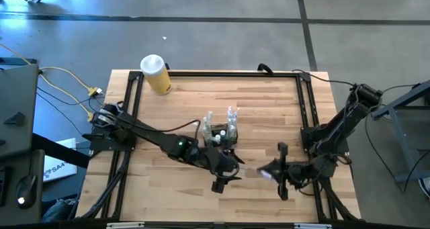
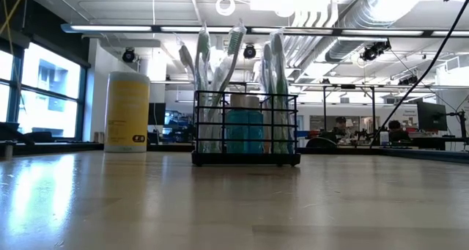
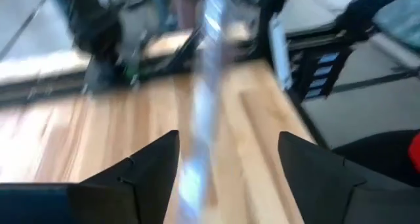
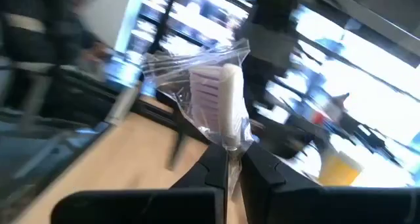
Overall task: Pick & Place toothbrushing station
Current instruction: Put the violet toothbrush into the wire organizer
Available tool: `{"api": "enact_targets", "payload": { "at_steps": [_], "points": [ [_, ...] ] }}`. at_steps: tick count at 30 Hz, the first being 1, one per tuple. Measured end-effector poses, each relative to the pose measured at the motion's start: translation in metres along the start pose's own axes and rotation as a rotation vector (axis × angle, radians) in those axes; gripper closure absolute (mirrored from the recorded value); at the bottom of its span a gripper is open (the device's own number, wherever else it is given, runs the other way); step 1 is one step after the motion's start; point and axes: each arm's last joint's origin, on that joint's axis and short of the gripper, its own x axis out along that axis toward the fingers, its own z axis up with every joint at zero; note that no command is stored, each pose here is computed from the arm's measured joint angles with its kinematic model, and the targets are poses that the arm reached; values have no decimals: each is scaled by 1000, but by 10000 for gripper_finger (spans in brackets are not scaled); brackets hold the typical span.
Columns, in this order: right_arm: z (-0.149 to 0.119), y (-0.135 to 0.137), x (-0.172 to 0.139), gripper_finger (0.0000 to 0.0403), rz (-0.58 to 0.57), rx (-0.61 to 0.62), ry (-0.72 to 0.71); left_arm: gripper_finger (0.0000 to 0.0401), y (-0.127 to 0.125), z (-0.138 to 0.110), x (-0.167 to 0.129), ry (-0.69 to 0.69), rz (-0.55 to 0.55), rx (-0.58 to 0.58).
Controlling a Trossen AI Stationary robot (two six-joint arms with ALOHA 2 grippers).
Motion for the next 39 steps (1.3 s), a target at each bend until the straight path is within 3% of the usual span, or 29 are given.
{"api": "enact_targets", "payload": {
  "at_steps": [5, 10, 15, 21, 27, 39],
  "points": [
    [2, -18, -13, 394, -142, 70, 101, 143, 8, 0, -23, 116, 106, -69],
    [-9, -47, -6, 395, -232, 177, 171, 151, 14, -2, -46, 214, 214, -168],
    [-25, -70, 10, 395, -181, 253, 220, 160, 20, -9, -62, 305, 351, -203],
    [-48, -95, 24, 395, -211, 302, 319, 164, 24, -19, -72, 403, 442, -248],
    [-58, -107, 27, 395, -267, 299, 379, 164, 25, -24, -75, 449, 475, -275],
    [-78, -112, 43, 395, -169, 365, 442, 164, 25, -25, -75, 446, 496, -337]
  ]
}}
